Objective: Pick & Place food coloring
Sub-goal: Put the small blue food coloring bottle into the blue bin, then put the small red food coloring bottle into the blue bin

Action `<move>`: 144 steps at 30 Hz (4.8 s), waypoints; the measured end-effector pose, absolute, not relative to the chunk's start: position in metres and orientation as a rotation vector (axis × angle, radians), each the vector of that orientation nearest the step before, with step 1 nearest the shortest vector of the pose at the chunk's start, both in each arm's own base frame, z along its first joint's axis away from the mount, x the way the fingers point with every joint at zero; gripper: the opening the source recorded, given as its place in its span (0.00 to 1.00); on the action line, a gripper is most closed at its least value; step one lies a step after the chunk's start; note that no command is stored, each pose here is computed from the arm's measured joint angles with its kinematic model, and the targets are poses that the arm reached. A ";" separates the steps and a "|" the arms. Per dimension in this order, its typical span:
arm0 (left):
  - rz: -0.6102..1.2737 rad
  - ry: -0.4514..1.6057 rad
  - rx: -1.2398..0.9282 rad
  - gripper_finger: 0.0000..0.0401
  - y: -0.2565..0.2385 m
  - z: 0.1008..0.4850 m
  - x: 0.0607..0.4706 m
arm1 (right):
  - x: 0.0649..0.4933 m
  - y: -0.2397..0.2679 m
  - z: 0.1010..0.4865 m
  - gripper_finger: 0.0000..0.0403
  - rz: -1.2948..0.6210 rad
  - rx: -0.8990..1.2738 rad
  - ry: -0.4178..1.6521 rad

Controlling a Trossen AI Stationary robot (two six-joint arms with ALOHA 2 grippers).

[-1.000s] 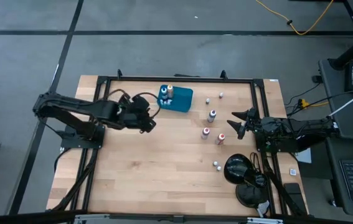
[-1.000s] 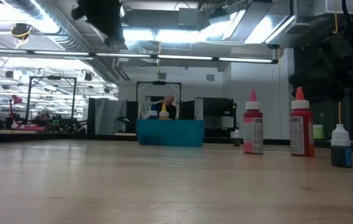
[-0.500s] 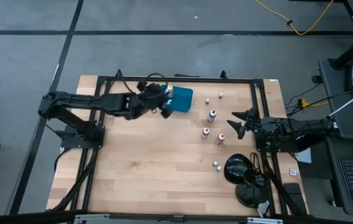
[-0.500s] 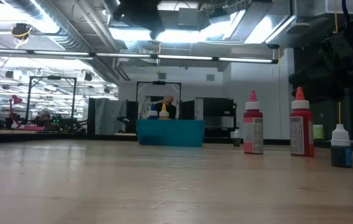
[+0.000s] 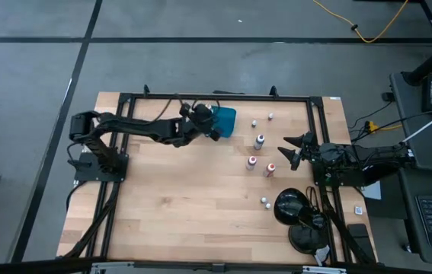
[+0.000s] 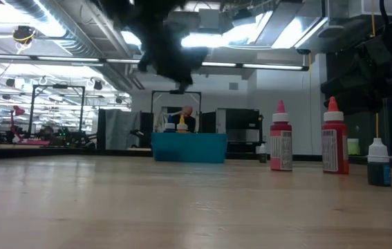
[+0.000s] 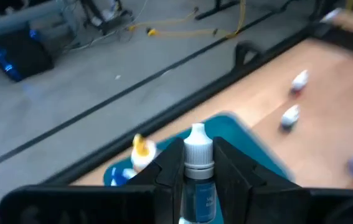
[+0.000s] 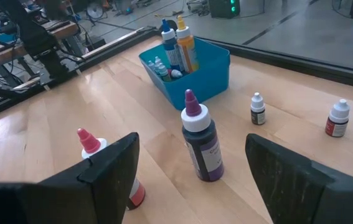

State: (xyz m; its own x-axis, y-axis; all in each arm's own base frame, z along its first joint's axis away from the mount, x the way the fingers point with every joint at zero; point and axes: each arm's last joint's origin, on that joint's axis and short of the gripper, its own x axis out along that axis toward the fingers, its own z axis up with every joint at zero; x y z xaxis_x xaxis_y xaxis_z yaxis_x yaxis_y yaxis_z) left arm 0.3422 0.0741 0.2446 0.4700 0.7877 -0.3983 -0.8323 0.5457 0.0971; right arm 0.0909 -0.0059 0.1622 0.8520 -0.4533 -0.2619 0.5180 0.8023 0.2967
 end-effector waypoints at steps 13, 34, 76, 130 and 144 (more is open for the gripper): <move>1.011 0.483 -0.182 0.16 0.106 0.168 0.345 | 0.091 -0.006 0.162 0.73 -0.523 0.369 0.182; 1.034 0.457 -0.258 0.16 0.129 0.147 0.344 | 0.091 -0.006 0.162 0.73 -0.524 0.369 0.182; 0.891 0.441 -0.272 0.40 0.117 0.163 0.347 | 0.091 -0.006 0.162 0.73 -0.523 0.369 0.181; 0.457 0.189 -0.312 0.66 0.020 0.174 0.112 | 0.091 -0.006 0.162 0.73 -0.524 0.369 0.182; 0.363 0.031 -0.232 0.67 0.018 0.161 0.103 | 0.091 -0.006 0.162 0.73 -0.523 0.369 0.182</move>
State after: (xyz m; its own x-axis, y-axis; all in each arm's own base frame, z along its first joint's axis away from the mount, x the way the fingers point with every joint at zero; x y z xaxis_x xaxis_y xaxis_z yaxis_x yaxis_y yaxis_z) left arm 0.1035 0.0184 0.1607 0.9346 0.3486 -0.0713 -0.3556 0.9086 -0.2190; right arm 0.0909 -0.0059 0.1622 0.8521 -0.4533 -0.2617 0.5179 0.8022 0.2969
